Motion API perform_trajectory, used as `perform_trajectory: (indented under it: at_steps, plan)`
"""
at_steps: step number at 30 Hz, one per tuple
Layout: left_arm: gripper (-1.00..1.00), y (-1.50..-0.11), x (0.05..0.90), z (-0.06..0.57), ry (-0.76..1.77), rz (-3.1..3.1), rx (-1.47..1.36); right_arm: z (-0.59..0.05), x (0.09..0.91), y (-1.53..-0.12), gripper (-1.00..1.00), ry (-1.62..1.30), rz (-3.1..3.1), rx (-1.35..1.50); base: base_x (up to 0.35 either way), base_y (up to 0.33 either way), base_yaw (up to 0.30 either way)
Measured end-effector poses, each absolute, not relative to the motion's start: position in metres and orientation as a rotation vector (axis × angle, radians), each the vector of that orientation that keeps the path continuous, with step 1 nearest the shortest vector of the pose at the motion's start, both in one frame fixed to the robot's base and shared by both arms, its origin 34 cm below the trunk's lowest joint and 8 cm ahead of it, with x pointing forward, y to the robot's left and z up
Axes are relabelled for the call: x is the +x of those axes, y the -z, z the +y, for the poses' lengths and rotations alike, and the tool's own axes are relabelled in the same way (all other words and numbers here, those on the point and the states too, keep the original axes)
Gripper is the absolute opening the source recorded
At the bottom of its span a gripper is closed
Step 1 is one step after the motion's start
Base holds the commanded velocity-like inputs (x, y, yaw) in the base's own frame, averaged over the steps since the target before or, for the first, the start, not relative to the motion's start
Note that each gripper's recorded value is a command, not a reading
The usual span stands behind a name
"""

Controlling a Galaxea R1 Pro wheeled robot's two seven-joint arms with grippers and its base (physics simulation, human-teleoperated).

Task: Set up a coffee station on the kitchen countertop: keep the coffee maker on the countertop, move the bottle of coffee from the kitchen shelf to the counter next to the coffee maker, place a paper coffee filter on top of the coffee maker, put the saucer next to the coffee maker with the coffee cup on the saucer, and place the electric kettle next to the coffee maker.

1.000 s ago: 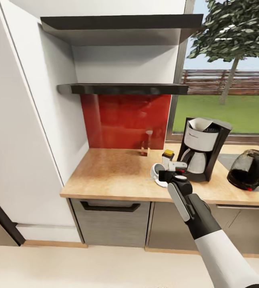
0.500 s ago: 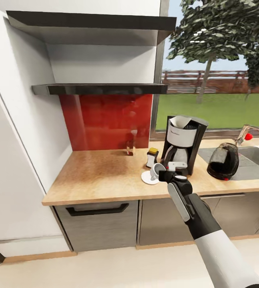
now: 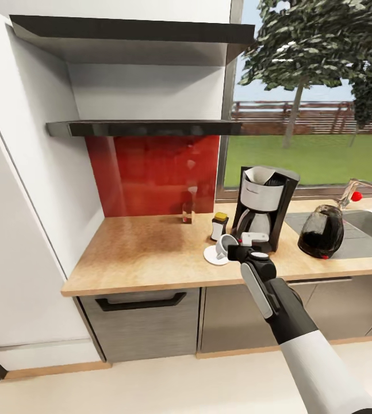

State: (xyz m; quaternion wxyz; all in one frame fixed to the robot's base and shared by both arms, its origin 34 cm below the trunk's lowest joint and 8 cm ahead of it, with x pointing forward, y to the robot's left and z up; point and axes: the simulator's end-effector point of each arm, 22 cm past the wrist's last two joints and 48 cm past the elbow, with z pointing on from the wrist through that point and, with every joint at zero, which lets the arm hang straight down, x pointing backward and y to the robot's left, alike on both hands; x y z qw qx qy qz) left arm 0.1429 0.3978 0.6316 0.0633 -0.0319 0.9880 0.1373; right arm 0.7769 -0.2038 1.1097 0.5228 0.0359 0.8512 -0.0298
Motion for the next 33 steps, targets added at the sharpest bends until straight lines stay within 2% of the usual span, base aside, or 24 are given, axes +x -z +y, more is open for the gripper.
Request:
perform_trajectory:
  at_steps: [8, 29, 33]
  plan:
    - [1.00, -0.632, 0.143, 0.398, -0.415, 2.985, -0.096, -0.203, 0.777, -1.111, -1.00, 0.069, 2.036, 0.087, 0.000, 0.000, -0.042]
    - [1.00, -0.633, 0.133, 0.405, -0.439, 3.000, -0.090, -0.204, 0.776, -1.105, -1.00, 0.076, 2.050, 0.083, 0.006, 0.000, -0.276]
    - [1.00, -0.633, 0.126, 0.406, -0.441, 3.015, -0.085, -0.204, 0.775, -1.092, -1.00, 0.087, 2.078, 0.079, 0.151, 0.000, -0.114]
